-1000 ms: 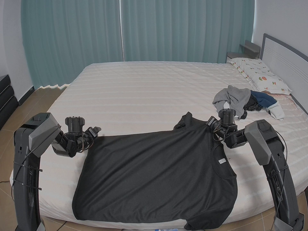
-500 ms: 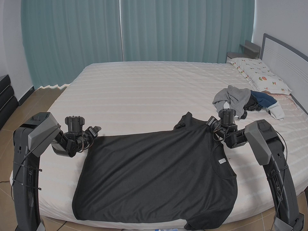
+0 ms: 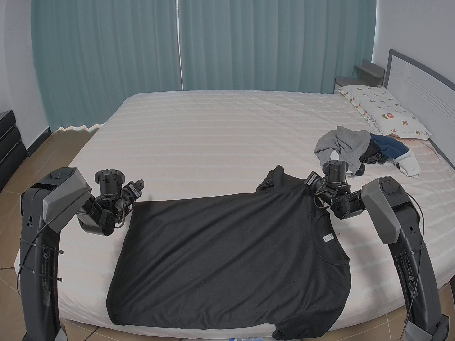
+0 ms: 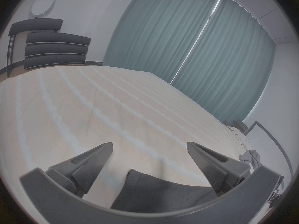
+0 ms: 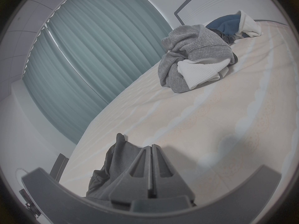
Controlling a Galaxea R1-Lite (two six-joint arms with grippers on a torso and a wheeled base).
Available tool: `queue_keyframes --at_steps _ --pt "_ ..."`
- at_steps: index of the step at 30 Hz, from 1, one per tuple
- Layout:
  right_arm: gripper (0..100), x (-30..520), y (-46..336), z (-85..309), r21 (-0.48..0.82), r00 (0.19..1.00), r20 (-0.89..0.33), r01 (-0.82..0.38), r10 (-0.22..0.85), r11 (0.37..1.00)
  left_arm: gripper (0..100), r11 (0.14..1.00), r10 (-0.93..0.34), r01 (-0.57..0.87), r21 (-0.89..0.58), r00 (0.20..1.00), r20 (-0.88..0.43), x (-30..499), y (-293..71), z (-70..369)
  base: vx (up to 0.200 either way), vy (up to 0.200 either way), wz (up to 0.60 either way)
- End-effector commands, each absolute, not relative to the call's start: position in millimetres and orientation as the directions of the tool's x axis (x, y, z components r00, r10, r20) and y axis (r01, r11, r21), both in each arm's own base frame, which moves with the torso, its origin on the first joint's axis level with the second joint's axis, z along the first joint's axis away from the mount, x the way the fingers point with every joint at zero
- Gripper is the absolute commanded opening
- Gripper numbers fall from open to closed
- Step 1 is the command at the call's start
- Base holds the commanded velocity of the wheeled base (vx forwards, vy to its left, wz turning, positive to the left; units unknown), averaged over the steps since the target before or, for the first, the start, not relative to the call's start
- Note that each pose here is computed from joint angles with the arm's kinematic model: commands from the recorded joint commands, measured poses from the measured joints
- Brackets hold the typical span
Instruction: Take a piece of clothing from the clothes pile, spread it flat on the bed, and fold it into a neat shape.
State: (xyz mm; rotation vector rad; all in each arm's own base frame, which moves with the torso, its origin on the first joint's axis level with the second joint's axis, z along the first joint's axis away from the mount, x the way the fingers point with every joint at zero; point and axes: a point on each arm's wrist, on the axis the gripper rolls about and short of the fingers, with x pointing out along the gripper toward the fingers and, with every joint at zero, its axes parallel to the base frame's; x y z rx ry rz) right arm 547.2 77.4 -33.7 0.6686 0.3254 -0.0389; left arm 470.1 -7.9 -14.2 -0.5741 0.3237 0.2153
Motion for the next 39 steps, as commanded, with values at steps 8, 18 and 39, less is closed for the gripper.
queue_keyframes --at_steps 8,18,39 --pt "0 547 79 -36 0.601 0.947 -0.313 0.14 0.071 0.787 100 0.86 0.139 -0.256 -0.441 0.95 -0.28 464 -11 -15 0.0 0.0 0.0" --pt "0 549 77 -39 0.605 0.952 -0.3 0.135 0.067 0.785 100 0.834 0.13 -0.271 -0.481 0.943 -0.305 464 -11 -14 0.0 0.0 0.0" --pt "100 551 74 -49 0.589 0.956 -0.293 0.155 0.031 0.793 100 0.774 0.113 -0.306 -0.555 0.928 -0.354 463 -9 -8 0.0 0.0 0.0"
